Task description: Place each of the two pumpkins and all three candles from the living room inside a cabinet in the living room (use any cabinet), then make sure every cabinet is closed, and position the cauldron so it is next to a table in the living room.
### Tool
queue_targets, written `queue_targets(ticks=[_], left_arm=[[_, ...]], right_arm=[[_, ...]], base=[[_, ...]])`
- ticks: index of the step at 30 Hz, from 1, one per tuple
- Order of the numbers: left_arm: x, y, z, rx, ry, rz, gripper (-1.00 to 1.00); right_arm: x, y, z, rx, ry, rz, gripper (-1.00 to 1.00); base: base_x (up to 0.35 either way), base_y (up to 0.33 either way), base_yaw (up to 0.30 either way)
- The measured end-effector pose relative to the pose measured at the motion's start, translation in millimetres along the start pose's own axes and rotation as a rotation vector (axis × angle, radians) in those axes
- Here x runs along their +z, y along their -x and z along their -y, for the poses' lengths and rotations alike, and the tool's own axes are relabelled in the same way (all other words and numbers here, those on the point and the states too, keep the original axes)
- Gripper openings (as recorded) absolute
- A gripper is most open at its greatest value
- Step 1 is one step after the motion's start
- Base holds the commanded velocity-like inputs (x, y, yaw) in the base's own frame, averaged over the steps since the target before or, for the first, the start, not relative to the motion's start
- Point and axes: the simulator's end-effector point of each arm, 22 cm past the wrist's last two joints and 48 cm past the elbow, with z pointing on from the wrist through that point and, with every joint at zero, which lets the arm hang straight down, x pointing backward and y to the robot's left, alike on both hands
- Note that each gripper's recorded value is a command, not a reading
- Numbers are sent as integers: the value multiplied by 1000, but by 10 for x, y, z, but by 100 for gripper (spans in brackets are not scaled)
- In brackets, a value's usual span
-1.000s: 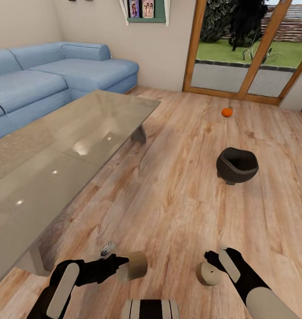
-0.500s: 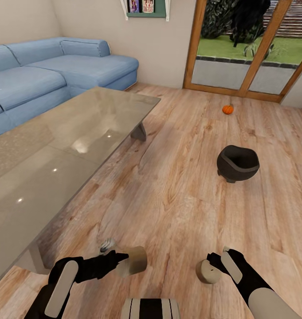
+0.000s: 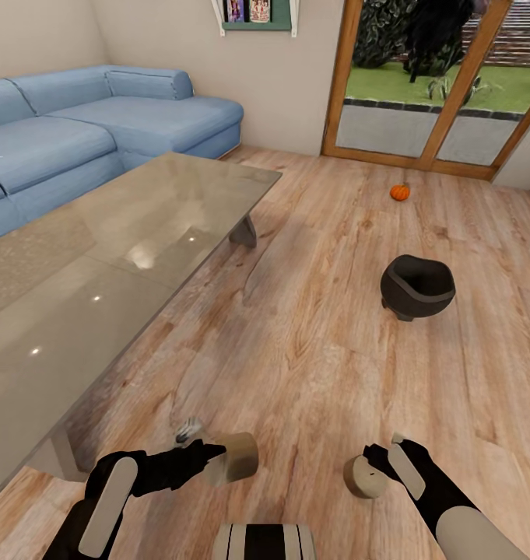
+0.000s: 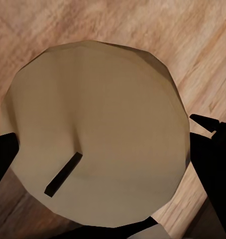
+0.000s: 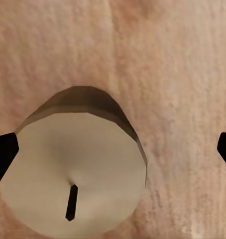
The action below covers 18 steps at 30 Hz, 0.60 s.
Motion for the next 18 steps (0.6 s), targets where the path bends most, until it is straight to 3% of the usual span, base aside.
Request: queue_targets(ticks=[7,18], left_arm=[[2,-2,2,0,0,0,-100],[47,-35,-61,-9,8,-12,-100]], right_arm=[[-7,-4,-181,-1,82,-1,100],[58,-68,-188,-3,86,-14,100]], base=[[0,0,0],[0,0,0]])
